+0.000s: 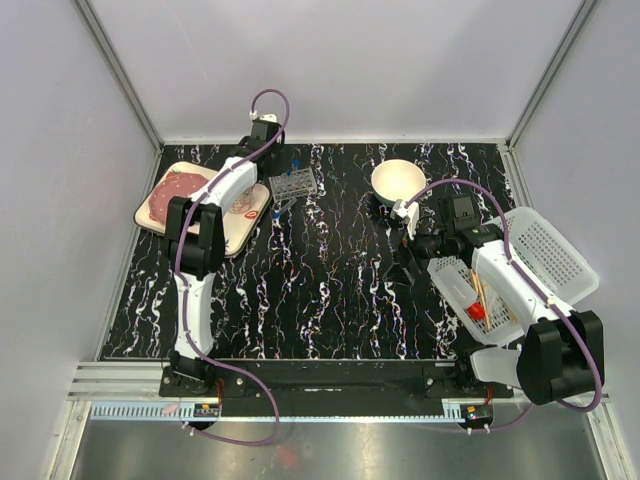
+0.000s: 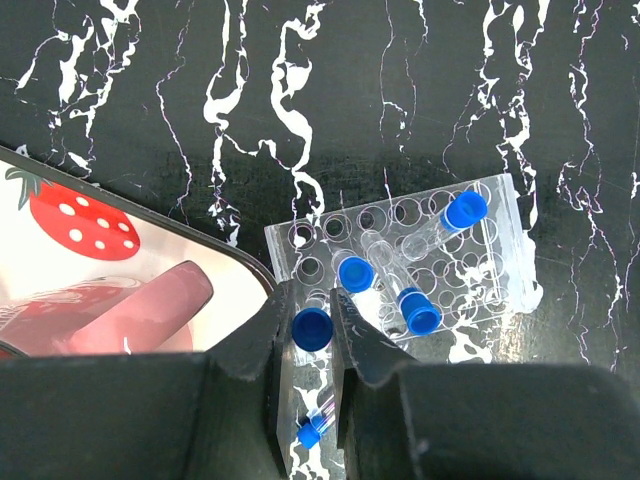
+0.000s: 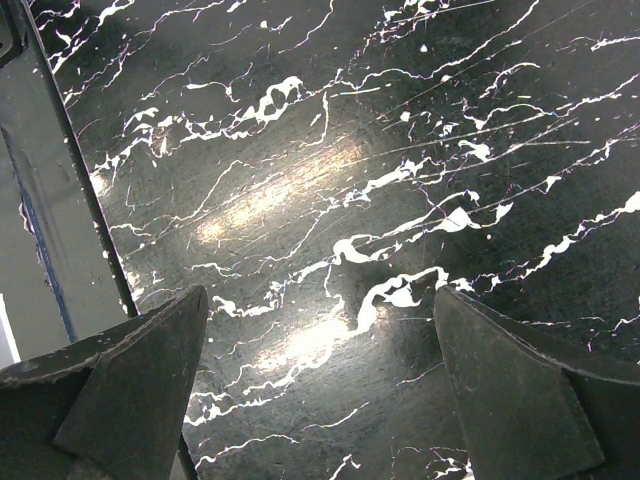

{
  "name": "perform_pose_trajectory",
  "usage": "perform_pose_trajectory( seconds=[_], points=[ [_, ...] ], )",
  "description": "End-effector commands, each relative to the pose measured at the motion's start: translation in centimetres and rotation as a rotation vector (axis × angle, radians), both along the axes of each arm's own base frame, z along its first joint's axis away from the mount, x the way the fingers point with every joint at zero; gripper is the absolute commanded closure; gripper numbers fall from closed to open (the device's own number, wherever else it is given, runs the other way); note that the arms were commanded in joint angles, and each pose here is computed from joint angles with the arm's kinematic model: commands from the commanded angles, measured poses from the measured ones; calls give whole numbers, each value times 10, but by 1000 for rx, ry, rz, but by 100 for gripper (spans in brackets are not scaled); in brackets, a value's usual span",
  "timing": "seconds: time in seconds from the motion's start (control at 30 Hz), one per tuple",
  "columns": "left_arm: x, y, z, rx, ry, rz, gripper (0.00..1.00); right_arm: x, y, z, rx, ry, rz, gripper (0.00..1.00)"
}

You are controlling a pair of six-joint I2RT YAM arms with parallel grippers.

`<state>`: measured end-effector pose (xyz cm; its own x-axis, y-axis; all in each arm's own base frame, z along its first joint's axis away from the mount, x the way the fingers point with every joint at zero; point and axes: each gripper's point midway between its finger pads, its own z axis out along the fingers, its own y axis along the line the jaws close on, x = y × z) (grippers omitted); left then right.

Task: Organize the chemistry lab equipment

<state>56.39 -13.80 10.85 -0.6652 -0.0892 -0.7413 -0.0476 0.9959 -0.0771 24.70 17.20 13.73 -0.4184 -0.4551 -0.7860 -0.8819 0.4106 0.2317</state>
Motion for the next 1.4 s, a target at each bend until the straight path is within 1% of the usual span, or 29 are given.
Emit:
perform_pose_trajectory(
  seconds=[0.0,0.13,0.23,0.5,0.6,0.63,0.7,0.77,0.8,0.83,0.87,0.9,0.93,1.0,1.03,1.1,1.13,1.17,1.2,1.23,1.27,1.33,1.37],
  points=[
    [10,-1,15,-13,-43,-11,84,3,-1,5,10,-29,9,0],
    [6,1,12,-12,-31,-12,80,4,-3,6,10,-30,3,0],
    [4,0,11,-13,-27,-14,73,4,-3,6,11,-27,0,0],
    [4,-2,16,-22,-36,-24,70,5,-5,6,15,-25,-8,0],
    [1,-3,26,-37,-48,-29,69,5,-6,6,17,-25,-10,0],
    [-1,-4,36,-45,-62,-33,68,6,-6,7,17,-29,-10,0],
    [-6,-6,50,-60,-80,-45,62,7,-9,7,16,-31,-17,0],
    [-18,-4,70,-74,-106,-56,57,8,-11,8,19,-35,-26,0],
    [-24,-6,78,-87,-121,-73,50,8,-14,9,25,-36,-37,0],
    [-38,-4,90,-92,-138,-84,45,8,-16,10,28,-37,-41,0],
    [-44,-2,97,-99,-153,-90,39,9,-17,10,31,-38,-48,0],
    [-50,-4,103,-111,-170,-106,28,9,-18,12,36,-42,-51,0],
    [-67,0,105,-112,-171,-115,21,10,-20,14,37,-47,-59,0],
    [-83,-2,108,-128,-176,-142,13,9,-20,19,42,-54,-66,0],
    [-98,0,105,-133,-167,-158,8,9,-21,21,42,-60,-68,0],
    [-115,-9,99,-174,-137,-222,7,8,-22,30,33,-74,-71,1],
    [-125,-11,90,-177,-113,-257,7,4,-24,31,22,-60,-69,0],
    [-131,-14,85,-186,-95,-280,7,6,-25,40,17,-78,-72,0],
    [-138,-22,81,-218,-72,-330,7,7,-27,42,2,-84,-78,0],
    [-144,-26,69,-219,-40,-359,7,3,-28,43,-7,-64,-77,0],
    [-148,-28,62,-224,-15,-372,8,6,-28,53,-7,-78,-77,0],
    [-151,-32,42,-233,39,-393,11,4,-27,56,-3,-46,-82,0],
    [-150,-33,36,-236,55,-395,14,6,-26,61,5,-41,-85,0]
  ],
)
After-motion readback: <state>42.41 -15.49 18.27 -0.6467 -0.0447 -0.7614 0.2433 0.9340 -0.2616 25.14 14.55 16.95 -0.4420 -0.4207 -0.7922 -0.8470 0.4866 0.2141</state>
